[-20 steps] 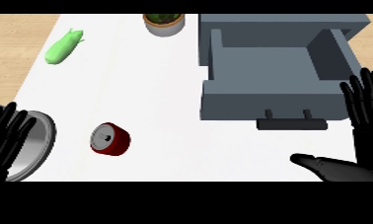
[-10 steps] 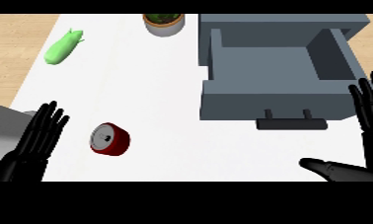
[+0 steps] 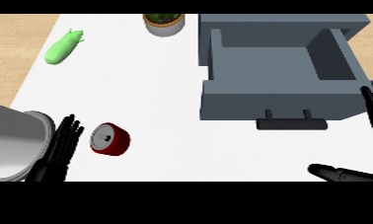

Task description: Pick up the can, place it into the drawer and close the drawer

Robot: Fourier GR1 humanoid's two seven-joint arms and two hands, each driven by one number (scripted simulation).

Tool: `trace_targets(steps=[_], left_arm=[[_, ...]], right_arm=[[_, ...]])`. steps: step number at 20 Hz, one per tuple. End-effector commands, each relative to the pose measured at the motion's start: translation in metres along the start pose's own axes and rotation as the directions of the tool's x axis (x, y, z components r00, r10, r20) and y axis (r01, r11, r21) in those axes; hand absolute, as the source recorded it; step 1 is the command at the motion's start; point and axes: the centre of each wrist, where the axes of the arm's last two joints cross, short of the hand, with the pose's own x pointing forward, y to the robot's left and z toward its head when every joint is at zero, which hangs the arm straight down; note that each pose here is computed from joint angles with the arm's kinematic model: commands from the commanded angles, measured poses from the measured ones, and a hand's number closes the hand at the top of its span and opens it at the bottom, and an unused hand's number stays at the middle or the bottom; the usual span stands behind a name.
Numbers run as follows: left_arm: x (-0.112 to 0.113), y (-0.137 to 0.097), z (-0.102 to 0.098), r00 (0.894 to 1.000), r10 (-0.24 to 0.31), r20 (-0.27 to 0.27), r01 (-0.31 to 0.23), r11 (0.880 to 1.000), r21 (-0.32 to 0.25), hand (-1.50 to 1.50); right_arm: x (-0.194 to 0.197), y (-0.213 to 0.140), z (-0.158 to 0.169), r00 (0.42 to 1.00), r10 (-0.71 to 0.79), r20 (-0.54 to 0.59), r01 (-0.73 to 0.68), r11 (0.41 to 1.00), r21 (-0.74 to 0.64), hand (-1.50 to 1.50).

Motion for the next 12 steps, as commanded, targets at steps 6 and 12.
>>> trace_targets(steps=[6,12], left_arm=[[-0.047,0.012,-0.012,0.999,0.012,-0.031,-0.010,0.998,0.059,-1.50],[-0.073,0.020,-0.019,0.997,0.001,-0.080,0.005,0.997,0.072,-1.50]], right_arm=[[0.015,-0.003,0.017,1.000,0.021,-0.018,-0.021,1.000,-0.002,-1.50],[0.022,-0.013,0.022,1.000,0.011,-0.007,-0.011,1.000,-0.001,-1.50]])
